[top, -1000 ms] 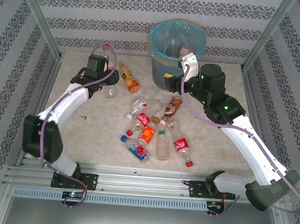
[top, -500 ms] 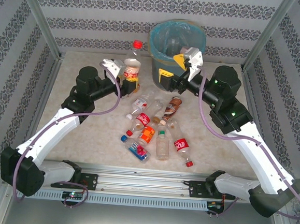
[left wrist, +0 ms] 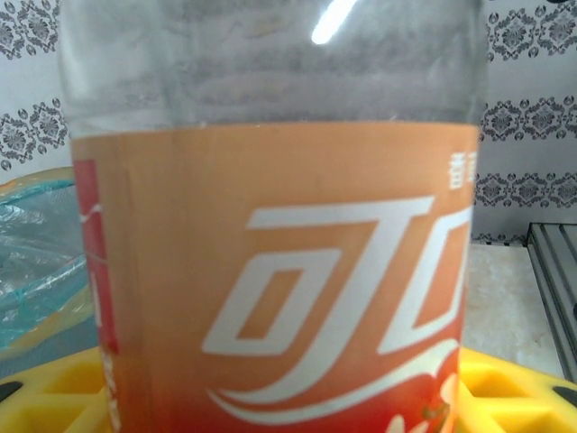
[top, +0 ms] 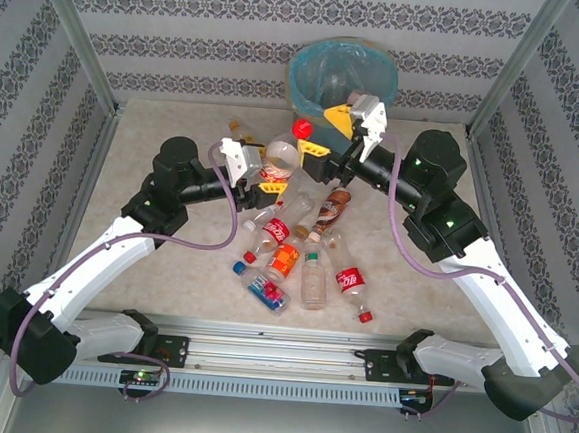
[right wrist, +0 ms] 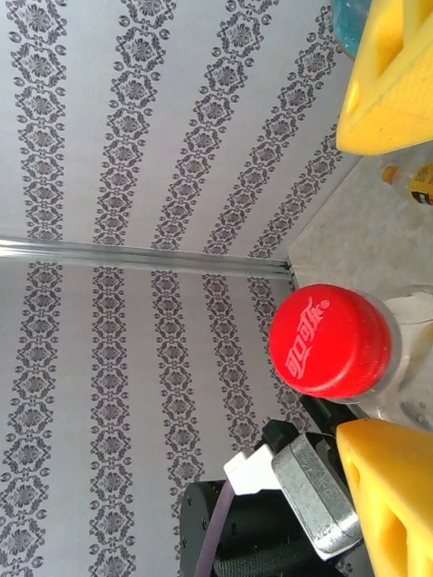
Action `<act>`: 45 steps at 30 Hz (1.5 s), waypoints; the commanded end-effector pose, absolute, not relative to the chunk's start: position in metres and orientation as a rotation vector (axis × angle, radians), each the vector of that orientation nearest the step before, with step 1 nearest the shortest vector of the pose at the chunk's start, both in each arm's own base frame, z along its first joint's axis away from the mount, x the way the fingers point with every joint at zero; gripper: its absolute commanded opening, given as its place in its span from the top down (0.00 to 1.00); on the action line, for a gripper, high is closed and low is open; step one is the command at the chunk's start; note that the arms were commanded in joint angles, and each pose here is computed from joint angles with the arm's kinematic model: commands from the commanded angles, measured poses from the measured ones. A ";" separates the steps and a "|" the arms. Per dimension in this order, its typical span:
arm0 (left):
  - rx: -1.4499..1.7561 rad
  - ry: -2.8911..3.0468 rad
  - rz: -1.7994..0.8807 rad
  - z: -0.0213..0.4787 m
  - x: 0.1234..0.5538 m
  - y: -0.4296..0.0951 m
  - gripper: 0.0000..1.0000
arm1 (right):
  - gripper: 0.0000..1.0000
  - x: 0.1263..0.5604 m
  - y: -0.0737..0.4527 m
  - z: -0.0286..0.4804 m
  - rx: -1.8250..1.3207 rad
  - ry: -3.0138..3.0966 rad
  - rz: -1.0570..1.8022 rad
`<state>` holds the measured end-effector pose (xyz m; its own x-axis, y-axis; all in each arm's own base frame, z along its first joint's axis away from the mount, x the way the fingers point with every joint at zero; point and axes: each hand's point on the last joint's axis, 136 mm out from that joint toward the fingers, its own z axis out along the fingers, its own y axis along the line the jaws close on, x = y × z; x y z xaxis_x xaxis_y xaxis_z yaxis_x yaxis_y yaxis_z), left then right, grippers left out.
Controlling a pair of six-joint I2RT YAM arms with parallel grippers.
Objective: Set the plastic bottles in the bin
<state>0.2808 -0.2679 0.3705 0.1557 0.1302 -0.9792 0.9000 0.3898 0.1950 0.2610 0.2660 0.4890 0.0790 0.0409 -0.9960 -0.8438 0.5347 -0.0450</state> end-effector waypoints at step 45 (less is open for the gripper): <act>0.675 1.368 -0.449 0.388 0.299 -0.214 0.00 | 1.00 0.311 0.263 0.579 -0.632 1.223 0.532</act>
<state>0.2886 -0.2246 0.3767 0.2037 0.1310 -0.9702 0.7134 0.6589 0.2387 0.2928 0.2761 0.5546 0.1665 0.0716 -0.9834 -0.7887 0.6083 -0.0892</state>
